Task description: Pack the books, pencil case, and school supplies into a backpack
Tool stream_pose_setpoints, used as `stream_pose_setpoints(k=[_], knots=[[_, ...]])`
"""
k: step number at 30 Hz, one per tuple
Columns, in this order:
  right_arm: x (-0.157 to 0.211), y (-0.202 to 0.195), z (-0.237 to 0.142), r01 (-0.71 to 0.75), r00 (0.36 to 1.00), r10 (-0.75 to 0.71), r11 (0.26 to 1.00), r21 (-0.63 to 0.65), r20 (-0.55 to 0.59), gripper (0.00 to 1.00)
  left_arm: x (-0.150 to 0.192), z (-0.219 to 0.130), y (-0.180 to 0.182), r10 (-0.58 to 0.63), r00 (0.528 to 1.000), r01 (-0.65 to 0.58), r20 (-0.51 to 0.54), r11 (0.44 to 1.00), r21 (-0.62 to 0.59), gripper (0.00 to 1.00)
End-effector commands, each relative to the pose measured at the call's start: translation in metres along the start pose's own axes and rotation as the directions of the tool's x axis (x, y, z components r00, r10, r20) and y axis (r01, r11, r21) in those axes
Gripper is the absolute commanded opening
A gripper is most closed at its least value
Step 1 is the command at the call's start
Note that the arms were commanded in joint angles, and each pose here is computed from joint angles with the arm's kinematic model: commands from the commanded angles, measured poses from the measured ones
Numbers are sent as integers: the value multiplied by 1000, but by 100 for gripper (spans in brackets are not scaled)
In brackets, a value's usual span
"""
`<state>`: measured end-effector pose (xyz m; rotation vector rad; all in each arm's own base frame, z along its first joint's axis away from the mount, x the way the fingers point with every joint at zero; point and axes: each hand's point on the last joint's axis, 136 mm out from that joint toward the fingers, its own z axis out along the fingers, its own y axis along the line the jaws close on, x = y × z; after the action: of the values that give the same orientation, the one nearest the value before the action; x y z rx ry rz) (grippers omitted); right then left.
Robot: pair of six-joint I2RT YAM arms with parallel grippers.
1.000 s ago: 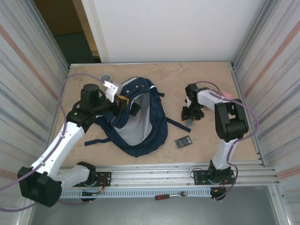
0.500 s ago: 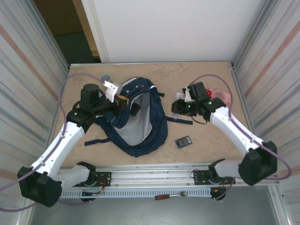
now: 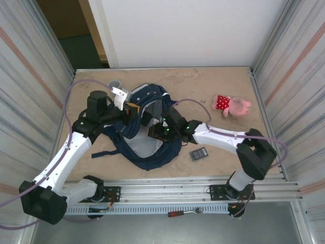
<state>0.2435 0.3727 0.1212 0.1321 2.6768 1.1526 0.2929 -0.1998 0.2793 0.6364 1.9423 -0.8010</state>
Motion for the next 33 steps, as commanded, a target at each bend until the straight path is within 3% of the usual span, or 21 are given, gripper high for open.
stream_pose_setpoints(k=[1,6,10,14,21,24,28,31,33], knots=[[-20,31,15,-93,993,101,989,-111,67,45,-46,-15,-21,81,983,-92,164,994,66,0],[-32,27,26,-91,991,98,993,-78,91,63,-43,-14,-20,86,985,-97,147,993,67,0],[-36,15,8,-81,988,85,996,-35,130,66,-35,-14,-18,97,988,-104,123,993,50,0],[-39,-2,-30,-30,980,27,999,13,199,66,-14,-8,-15,125,991,-127,56,991,33,0],[-36,-47,-122,62,913,-121,985,161,390,67,65,21,-27,261,951,-245,-163,963,110,0],[-36,-69,-148,39,896,-112,984,173,430,67,100,38,-43,368,900,-328,-231,924,195,0],[-37,-85,-175,39,873,-120,983,177,472,67,166,60,-65,571,745,-455,-347,813,363,1],[-37,-86,-187,84,853,-178,975,207,490,67,205,71,-67,615,657,-436,-436,781,447,3],[-38,-83,-191,124,844,-215,970,211,491,68,219,76,-67,621,624,-417,-474,778,470,5]])
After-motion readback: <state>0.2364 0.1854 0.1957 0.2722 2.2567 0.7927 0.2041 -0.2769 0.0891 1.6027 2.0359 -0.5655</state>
